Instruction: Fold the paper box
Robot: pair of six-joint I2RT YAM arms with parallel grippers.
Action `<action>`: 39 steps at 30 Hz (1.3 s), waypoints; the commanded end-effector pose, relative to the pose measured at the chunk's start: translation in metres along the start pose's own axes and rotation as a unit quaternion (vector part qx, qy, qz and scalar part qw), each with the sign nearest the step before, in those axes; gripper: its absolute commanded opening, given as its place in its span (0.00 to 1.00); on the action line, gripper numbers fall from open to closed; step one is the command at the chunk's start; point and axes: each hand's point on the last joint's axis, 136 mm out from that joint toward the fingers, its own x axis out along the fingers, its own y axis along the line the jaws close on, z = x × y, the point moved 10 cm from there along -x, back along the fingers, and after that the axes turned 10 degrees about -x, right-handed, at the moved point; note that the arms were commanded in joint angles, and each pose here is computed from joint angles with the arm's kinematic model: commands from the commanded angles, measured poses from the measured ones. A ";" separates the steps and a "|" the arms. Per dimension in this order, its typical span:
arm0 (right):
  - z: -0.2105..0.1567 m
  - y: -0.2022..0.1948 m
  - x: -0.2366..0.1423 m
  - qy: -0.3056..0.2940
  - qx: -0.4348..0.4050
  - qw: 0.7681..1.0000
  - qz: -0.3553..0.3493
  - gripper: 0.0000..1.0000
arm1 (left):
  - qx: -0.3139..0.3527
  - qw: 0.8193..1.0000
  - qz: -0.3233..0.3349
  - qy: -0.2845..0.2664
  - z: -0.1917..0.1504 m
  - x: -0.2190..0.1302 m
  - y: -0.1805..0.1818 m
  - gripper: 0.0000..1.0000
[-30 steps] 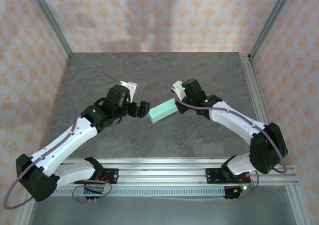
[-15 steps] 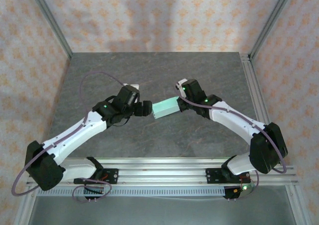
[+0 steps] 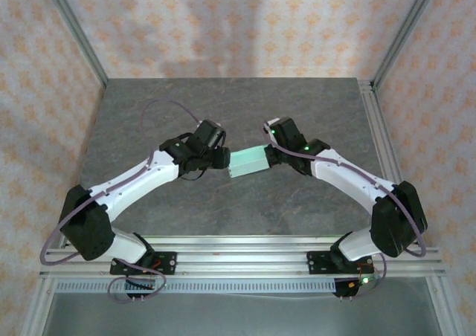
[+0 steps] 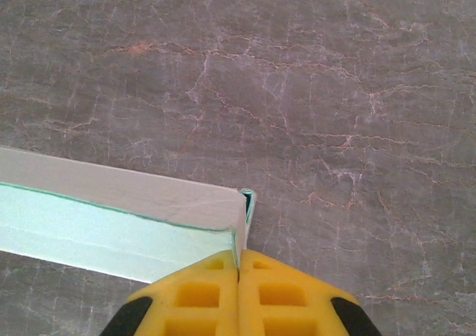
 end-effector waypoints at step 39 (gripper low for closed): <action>0.009 0.000 -0.004 -0.003 0.019 1.000 0.006 0.00 | -0.036 0.997 -0.006 0.073 0.001 0.027 -0.019 0.07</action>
